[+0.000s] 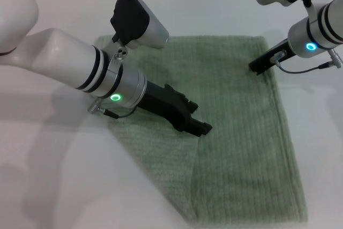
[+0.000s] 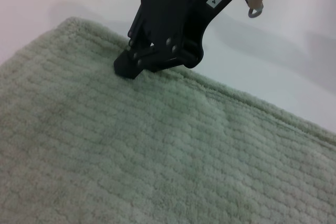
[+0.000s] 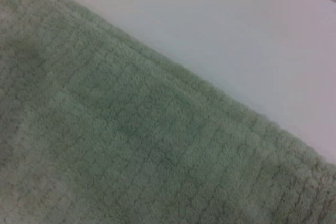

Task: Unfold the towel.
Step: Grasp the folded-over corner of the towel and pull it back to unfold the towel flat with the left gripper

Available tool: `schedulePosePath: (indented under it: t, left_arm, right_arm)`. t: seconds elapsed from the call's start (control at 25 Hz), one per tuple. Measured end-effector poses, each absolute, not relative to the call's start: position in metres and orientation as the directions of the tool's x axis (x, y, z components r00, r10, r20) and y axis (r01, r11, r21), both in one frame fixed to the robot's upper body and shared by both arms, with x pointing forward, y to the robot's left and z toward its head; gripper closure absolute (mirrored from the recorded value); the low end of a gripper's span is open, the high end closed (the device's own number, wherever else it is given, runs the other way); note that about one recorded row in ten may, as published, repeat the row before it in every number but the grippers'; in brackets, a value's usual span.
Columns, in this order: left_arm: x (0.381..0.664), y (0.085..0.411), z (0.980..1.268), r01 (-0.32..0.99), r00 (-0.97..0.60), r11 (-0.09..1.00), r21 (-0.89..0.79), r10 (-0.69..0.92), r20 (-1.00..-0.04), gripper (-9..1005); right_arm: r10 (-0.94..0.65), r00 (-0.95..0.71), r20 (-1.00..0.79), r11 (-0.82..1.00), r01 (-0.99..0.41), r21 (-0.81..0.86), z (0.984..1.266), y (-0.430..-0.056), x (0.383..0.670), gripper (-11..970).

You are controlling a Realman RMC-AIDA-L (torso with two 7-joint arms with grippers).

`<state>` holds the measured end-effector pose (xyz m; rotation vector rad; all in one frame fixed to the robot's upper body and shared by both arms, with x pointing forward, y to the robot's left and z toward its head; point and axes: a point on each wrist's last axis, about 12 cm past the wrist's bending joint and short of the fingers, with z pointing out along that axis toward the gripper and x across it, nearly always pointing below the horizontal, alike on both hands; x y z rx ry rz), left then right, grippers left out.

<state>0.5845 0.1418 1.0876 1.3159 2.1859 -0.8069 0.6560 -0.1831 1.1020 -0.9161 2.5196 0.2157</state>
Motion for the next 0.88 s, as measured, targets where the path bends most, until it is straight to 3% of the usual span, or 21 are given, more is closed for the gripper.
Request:
schedulePosePath:
  t: [0.44, 0.64, 0.88]
  left_arm:
    - [0.5835, 0.1413, 1.0847, 0.897, -0.435, 0.369, -0.244, 0.635, -0.638, 403]
    - [0.5814, 0.1397, 1.0836, 0.903, -0.424, 0.355, -0.242, 0.651, -0.629, 634]
    - [0.5810, 0.1387, 1.0874, 0.910, -0.412, 0.334, -0.246, 0.659, -0.629, 829]
  right_arm:
    - [-0.571, -0.679, -0.461, 0.767, -0.641, -0.006, 1.1021, -0.1831, 0.6560, 960]
    - [-0.571, -0.679, -0.461, 0.767, -0.641, -0.006, 1.1021, -0.1831, 0.6560, 960]
    - [-0.571, -0.679, -0.461, 0.768, -0.641, -0.006, 1.1021, -0.1831, 0.6561, 959]
